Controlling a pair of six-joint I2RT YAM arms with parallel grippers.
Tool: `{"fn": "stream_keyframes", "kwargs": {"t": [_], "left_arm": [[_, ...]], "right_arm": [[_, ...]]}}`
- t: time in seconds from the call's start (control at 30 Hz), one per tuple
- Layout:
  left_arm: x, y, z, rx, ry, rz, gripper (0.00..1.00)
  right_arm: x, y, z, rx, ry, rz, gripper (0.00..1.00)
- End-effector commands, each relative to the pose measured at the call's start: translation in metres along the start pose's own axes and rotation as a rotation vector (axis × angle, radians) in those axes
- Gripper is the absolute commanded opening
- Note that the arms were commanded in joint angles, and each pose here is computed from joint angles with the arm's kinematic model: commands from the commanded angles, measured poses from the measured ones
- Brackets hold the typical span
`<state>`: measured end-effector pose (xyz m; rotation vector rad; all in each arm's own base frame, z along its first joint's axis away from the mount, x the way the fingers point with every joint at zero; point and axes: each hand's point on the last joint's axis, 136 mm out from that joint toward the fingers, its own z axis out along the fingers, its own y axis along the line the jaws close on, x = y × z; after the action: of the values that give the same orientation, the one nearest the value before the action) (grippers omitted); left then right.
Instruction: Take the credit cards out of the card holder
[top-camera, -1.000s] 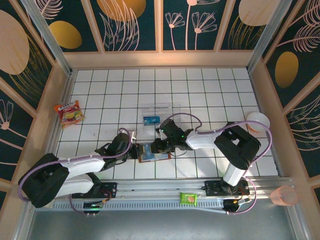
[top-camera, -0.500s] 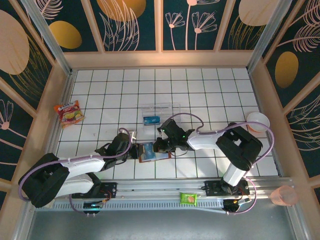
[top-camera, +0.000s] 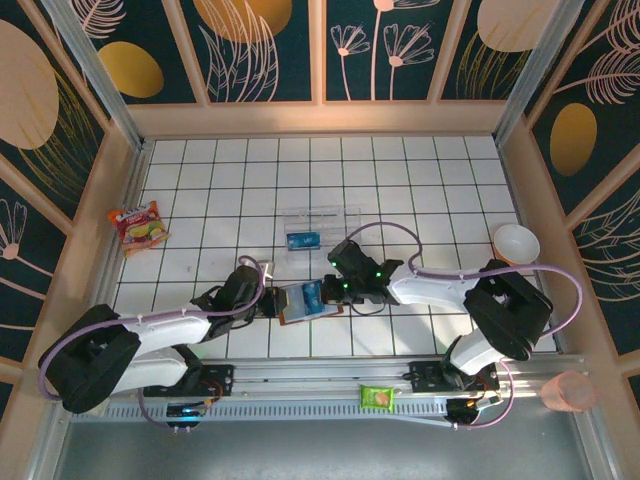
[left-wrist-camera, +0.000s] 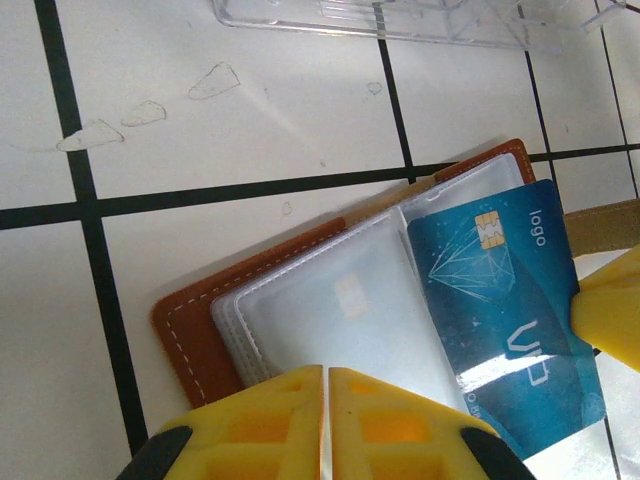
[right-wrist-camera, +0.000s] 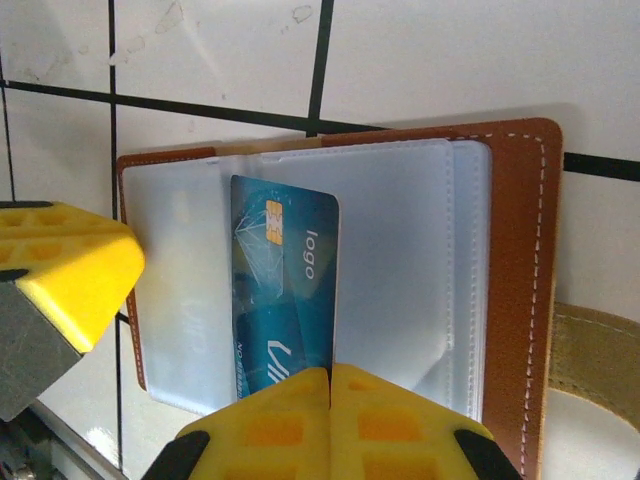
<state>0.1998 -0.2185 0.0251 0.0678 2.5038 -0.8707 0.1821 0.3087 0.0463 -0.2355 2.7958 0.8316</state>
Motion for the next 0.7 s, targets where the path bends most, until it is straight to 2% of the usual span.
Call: {"fn": "stream_keyframes", "kwargs": {"t": [0.0, 0.4, 0.67], "left_arm": [[0.0, 0.0, 0.003, -0.009, 0.019, 0.02, 0.11], [-0.004, -0.002, 0.004, -0.012, 0.018, 0.029, 0.11], [-0.002, -0.003, 0.006, -0.005, 0.03, 0.03, 0.1]], "right_arm": [[-0.001, -0.004, -0.006, 0.079, 0.006, -0.082, 0.0], [-0.008, -0.003, -0.016, 0.134, 0.001, -0.145, 0.0], [0.001, 0.011, -0.004, 0.052, 0.033, -0.152, 0.0]]}}
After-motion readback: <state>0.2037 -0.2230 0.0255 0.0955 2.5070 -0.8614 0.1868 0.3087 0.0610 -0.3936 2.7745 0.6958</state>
